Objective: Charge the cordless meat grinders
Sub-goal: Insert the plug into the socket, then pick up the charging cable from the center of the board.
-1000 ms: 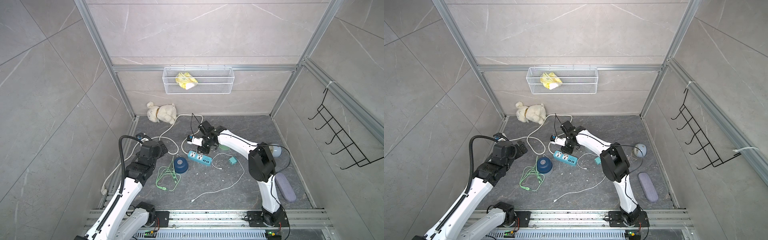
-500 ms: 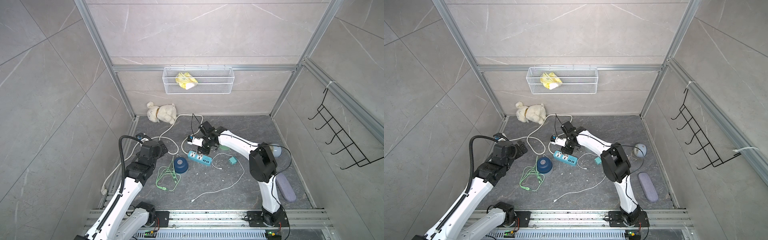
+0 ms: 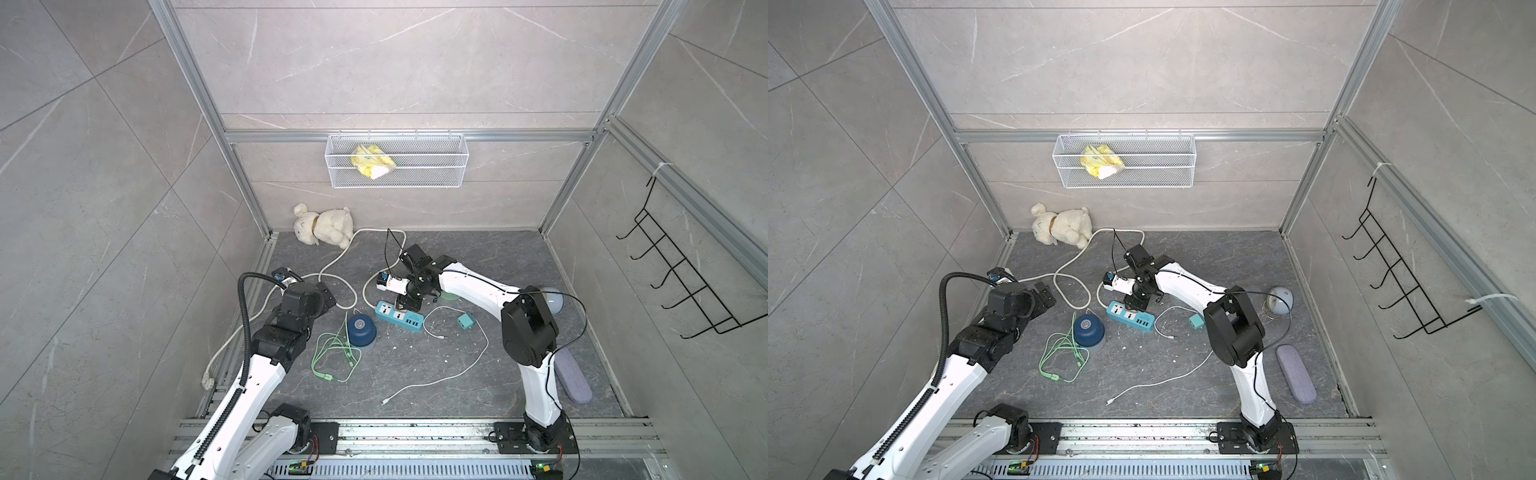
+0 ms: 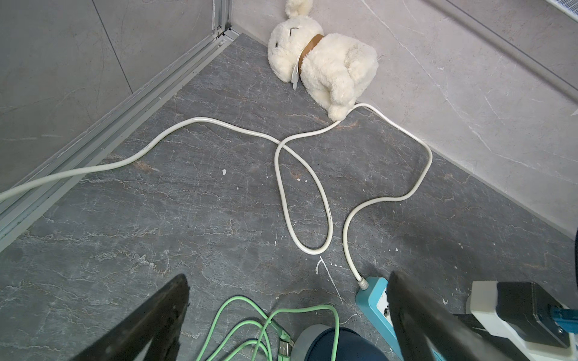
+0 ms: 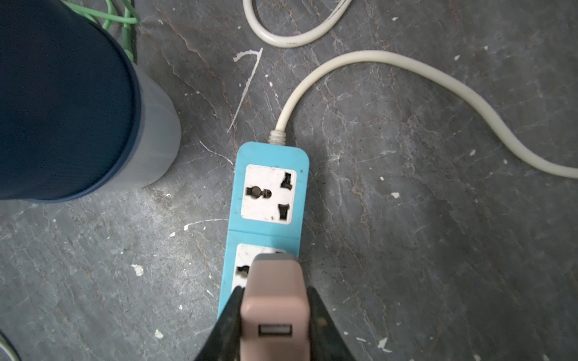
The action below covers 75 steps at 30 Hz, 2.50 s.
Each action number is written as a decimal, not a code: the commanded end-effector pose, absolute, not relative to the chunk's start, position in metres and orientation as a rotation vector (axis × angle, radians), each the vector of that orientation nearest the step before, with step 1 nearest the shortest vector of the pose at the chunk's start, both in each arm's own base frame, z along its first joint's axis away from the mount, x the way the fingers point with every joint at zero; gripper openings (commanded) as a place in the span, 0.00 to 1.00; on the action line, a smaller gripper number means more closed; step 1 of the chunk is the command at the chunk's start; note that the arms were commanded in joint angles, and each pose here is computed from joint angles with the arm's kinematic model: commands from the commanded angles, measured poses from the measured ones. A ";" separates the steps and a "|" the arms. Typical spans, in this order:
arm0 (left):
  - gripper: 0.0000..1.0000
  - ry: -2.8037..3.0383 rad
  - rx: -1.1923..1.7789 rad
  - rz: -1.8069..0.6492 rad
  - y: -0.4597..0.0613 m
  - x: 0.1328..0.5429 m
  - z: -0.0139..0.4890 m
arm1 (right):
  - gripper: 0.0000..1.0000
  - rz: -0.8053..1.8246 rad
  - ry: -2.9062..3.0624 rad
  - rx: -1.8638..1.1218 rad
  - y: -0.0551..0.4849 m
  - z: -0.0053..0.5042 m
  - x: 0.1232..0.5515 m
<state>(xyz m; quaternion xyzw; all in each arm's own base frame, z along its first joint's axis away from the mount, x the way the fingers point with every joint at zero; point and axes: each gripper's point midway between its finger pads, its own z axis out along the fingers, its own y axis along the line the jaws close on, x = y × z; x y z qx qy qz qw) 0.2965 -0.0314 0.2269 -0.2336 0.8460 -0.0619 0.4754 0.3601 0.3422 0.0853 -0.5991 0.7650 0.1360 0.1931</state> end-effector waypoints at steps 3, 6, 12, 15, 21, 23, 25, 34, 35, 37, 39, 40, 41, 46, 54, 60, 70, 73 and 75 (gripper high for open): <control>1.00 2.025 -0.602 -0.158 -0.029 0.301 0.235 | 0.00 0.346 2.246 -1.700 0.323 0.053 0.348; 1.00 2.029 -0.597 -0.159 -0.030 0.303 0.235 | 0.00 0.334 2.234 -1.701 0.322 0.047 0.348; 1.00 2.039 -0.591 -0.156 -0.033 0.309 0.235 | 0.00 0.304 2.219 -1.720 0.318 0.039 0.349; 1.00 2.036 -0.594 -0.158 -0.033 0.311 0.235 | 0.00 0.301 2.217 -1.728 0.318 0.037 0.348; 1.00 2.038 -0.605 -0.151 -0.031 0.309 0.231 | 0.00 0.276 2.247 -1.752 0.312 0.025 0.345; 1.00 2.038 -0.606 -0.144 -0.030 0.309 0.230 | 0.00 0.261 2.251 -1.768 0.309 0.022 0.344; 1.00 2.037 -0.606 -0.143 -0.030 0.309 0.230 | 0.00 0.254 2.249 -1.776 0.308 0.022 0.344; 1.00 2.014 -0.615 -0.125 -0.026 0.310 0.235 | 0.69 0.454 2.114 -1.558 0.350 0.102 0.357; 1.00 2.015 -0.617 -0.126 -0.026 0.310 0.235 | 0.72 0.484 2.094 -1.542 0.354 0.117 0.358; 1.00 1.999 -0.640 -0.091 -0.020 0.308 0.236 | 0.74 0.524 2.063 -1.535 0.357 0.144 0.354; 1.00 1.997 -0.642 -0.087 -0.018 0.307 0.236 | 0.74 0.541 2.039 -1.508 0.356 0.168 0.351; 1.00 1.996 -0.637 -0.091 -0.019 0.306 0.237 | 0.74 0.548 2.021 -1.480 0.355 0.183 0.348; 1.00 1.997 -0.629 -0.093 -0.020 0.306 0.237 | 0.74 0.554 2.010 -1.443 0.353 0.196 0.347; 1.00 2.013 -0.474 -0.190 -0.040 0.308 0.247 | 0.72 0.550 2.090 -1.037 0.313 0.238 0.331; 1.00 2.004 -0.115 -0.363 -0.089 0.317 0.281 | 0.69 0.221 2.723 -0.641 0.213 0.164 0.272; 1.00 2.014 -0.147 -0.411 -0.091 0.312 0.281 | 0.63 0.112 2.873 -0.741 0.203 0.095 0.252; 1.00 1.922 -0.267 -0.627 -0.100 0.299 0.284 | 0.62 0.133 2.775 -0.962 0.219 0.067 0.264; 1.00 1.982 -0.291 -0.653 -0.105 0.299 0.268 | 0.57 0.162 2.778 -0.994 0.225 0.059 0.265; 1.00 1.995 -0.305 -0.667 -0.106 0.300 0.260 | 0.53 0.157 2.788 -1.007 0.227 0.053 0.264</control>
